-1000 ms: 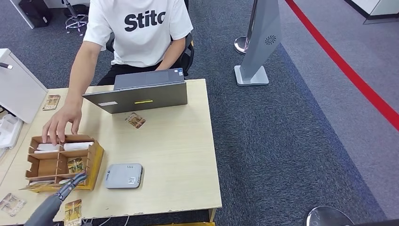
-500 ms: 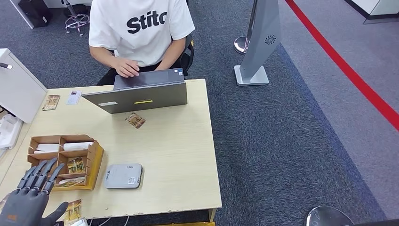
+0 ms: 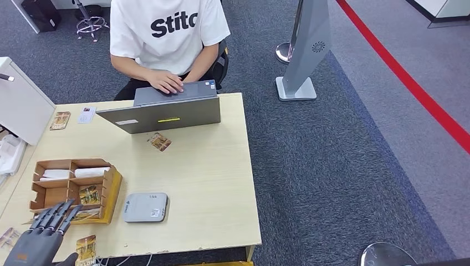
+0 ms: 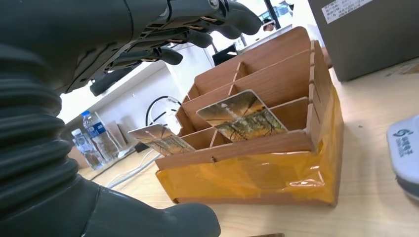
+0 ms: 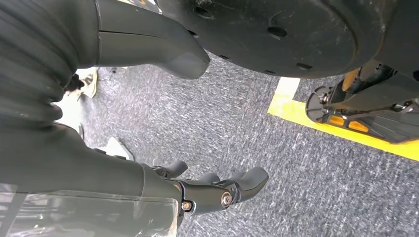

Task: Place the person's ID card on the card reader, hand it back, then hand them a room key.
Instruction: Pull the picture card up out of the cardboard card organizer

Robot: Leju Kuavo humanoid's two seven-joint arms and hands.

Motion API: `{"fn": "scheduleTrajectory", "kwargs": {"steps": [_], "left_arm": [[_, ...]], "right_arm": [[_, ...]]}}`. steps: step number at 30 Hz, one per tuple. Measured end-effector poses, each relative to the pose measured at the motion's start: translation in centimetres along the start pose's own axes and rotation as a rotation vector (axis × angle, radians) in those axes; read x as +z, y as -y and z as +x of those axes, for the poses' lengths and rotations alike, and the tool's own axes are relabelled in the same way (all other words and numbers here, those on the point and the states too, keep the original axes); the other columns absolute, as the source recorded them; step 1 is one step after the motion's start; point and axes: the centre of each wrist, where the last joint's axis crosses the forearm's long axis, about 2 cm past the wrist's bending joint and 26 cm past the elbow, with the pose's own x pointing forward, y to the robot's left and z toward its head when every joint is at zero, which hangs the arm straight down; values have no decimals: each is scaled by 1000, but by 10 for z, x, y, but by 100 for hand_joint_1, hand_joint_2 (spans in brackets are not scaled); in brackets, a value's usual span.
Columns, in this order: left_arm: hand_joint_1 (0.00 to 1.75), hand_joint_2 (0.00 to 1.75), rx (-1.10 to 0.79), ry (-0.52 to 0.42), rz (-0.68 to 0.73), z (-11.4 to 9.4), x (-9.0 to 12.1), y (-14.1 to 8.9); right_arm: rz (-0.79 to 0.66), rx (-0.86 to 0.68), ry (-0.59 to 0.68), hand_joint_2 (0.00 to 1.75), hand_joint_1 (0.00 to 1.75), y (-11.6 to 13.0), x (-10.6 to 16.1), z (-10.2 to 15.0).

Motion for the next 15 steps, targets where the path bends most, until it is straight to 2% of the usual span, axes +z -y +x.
{"fn": "scheduleTrajectory", "kwargs": {"steps": [15], "left_arm": [[0,175,-11,-90,61,-11,-11,6]], "right_arm": [[-30,8,32,175,0,0,0,-2]]}}
